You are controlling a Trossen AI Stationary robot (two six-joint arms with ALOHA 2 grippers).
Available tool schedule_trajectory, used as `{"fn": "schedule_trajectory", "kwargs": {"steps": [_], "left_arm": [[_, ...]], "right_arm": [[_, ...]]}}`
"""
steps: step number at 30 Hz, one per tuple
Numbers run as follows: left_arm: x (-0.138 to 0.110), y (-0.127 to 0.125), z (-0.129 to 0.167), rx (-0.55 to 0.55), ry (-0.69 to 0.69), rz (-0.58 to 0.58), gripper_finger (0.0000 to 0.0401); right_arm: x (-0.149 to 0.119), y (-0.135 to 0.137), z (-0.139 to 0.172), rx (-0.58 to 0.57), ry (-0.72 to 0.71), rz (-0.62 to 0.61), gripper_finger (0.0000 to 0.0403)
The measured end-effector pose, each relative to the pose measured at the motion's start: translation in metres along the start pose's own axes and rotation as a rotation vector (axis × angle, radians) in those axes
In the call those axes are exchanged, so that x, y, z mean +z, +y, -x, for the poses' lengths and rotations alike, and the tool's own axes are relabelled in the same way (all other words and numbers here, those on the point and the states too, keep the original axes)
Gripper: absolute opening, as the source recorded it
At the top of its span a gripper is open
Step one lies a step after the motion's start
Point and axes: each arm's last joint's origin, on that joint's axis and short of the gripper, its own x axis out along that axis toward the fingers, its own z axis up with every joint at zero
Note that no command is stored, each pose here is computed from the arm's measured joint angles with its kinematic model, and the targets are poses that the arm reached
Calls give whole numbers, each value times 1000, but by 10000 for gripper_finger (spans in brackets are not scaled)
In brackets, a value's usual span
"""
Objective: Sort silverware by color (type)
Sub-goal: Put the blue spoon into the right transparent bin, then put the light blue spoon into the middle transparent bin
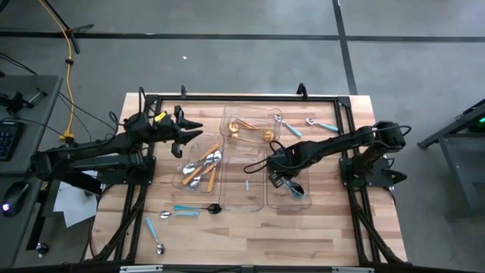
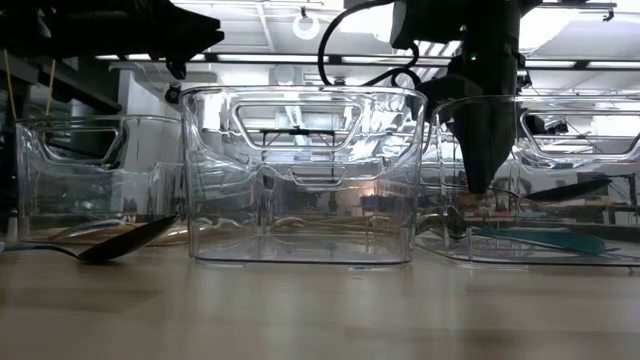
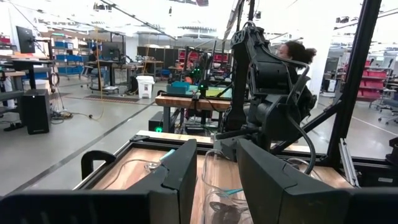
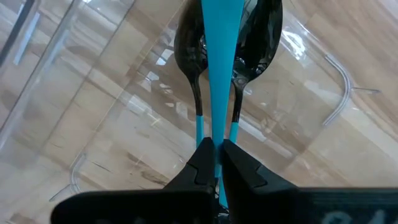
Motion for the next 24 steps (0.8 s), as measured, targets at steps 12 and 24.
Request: {"fn": "schedule_trajectory", "kwargs": {"steps": [12,24], "left_arm": [[0,0,0,0,0,0,104],[0,0,0,0,1,0,104]], "right_arm": [[0,0,0,1,1,25,43],[3,1,8,19,14,118,149]]}}
